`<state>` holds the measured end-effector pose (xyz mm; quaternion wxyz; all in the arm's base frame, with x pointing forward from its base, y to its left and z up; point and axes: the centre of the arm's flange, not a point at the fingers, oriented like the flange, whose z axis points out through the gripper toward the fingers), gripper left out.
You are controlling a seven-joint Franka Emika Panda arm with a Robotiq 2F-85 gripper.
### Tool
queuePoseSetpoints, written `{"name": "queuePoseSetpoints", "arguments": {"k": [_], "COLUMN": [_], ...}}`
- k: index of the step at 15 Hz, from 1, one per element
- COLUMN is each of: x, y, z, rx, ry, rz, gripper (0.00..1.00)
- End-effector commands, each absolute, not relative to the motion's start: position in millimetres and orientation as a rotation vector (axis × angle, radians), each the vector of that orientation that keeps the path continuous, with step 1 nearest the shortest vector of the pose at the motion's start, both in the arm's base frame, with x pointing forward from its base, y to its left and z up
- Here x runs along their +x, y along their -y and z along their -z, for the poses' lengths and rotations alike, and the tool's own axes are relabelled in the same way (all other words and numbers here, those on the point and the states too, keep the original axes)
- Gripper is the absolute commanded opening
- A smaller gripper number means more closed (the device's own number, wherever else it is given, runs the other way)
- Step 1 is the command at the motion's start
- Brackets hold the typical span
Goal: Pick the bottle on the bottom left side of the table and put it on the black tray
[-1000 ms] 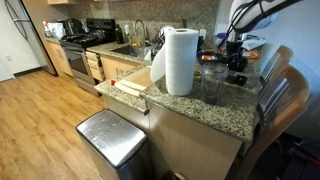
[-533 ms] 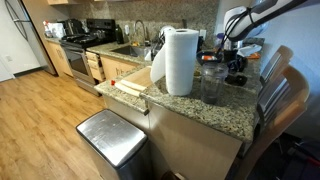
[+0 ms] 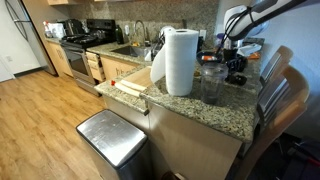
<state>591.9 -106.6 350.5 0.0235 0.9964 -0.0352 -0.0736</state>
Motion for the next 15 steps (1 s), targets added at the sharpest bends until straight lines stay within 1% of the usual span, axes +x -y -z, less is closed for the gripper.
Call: {"name": "queuePoseSetpoints", "arguments": {"k": [1, 8, 11, 15], "x": [595, 594, 587, 576], "y": [115, 169, 205, 272], "z": [-362, -460, -492, -509], "rx": [3.066, 2.969, 2.996, 3.156], "ry": [0.173, 0.542, 0.721, 0.946], "rz": [0.171, -0.268, -0.247, -0.081], "gripper": [0.32, 0.31, 0.31, 0.31]}}
